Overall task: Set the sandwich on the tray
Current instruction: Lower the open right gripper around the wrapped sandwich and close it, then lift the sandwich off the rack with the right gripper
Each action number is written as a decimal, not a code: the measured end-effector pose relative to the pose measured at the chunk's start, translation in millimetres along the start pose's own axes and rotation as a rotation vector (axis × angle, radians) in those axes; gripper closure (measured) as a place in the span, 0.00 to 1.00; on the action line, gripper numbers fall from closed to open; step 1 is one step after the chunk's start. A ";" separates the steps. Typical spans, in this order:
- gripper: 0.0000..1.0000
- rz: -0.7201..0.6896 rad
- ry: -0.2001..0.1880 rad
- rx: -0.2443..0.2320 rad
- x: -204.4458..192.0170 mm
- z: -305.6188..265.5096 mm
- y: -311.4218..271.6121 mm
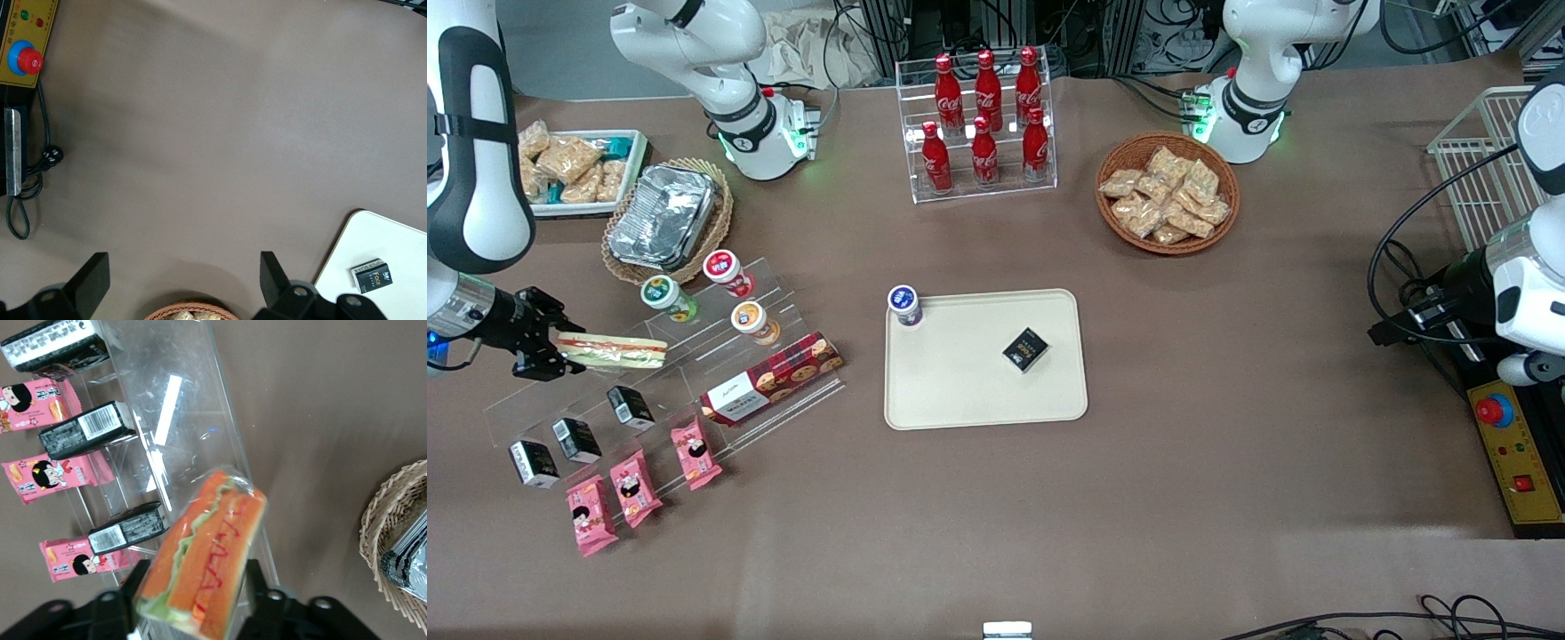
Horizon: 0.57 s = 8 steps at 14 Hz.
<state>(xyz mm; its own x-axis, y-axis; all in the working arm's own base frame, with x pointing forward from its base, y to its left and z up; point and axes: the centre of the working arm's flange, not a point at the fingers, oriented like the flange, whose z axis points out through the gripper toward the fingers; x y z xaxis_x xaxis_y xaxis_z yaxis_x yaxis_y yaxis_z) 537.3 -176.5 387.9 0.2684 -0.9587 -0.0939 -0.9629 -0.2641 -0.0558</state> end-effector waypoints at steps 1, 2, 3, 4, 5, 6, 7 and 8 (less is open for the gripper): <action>0.52 -0.001 0.001 0.002 0.1 -1.0 -0.4; 0.60 -0.005 0.002 0.004 -0.2 -2.4 -1.1; 0.67 -0.012 0.004 0.008 -0.8 -4.5 -2.9; 0.70 -0.021 0.010 0.016 -1.3 -9.2 -6.3; 0.77 -0.028 0.015 0.024 -1.9 -15.6 -10.4; 0.80 -0.038 0.015 0.028 -3.3 -23.6 -14.8; 0.79 -0.059 0.010 0.027 -6.3 -33.8 -20.4; 0.79 -0.092 0.003 0.022 -11.6 -46.6 -27.5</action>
<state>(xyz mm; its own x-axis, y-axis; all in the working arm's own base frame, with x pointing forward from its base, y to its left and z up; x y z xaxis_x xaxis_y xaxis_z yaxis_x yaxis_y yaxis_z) 559.4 -163.1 436.8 0.3556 -0.9309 -0.0841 -0.9333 -0.3487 -0.0862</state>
